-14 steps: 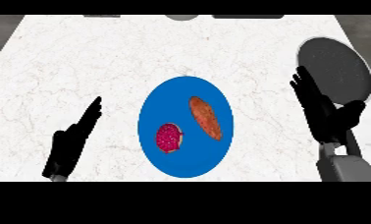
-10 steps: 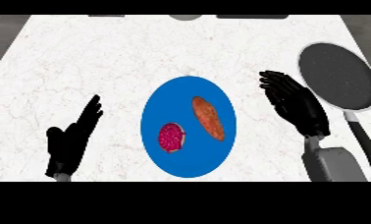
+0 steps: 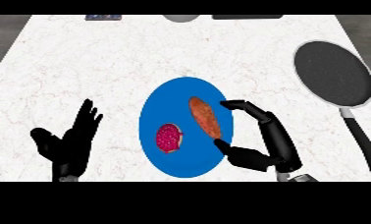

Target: Pick the sweet potato from the plate and place it in the pan

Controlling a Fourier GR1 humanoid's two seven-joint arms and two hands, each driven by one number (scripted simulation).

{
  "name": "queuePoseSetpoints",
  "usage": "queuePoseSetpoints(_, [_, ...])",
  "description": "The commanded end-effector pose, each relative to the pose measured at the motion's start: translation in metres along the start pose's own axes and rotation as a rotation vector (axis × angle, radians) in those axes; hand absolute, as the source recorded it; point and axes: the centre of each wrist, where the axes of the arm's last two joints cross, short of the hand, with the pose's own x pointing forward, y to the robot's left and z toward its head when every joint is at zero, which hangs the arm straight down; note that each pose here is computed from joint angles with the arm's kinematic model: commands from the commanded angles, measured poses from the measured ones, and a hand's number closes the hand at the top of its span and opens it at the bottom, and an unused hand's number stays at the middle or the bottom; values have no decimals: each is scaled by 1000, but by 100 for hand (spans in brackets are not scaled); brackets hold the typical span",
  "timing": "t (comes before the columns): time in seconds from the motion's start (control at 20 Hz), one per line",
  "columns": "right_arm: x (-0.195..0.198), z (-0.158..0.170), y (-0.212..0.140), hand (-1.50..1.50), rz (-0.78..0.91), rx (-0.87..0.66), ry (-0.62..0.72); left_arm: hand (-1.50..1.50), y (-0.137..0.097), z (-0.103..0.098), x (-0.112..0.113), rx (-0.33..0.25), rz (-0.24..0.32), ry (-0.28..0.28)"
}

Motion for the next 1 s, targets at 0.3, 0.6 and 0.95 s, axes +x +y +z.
queuePoseSetpoints(0.3, [42,15,38,-150,320,-148,34,0,-2,-16,-2,9,39,37])
queuePoseSetpoints(0.6, [90,-34,33,-150,460,-113,149,0,-2,-3,0,10,34,35])
queuePoseSetpoints(0.95, [87,-87,33,-150,794,191,427,0,-20,-5,-12,-17,36,29])
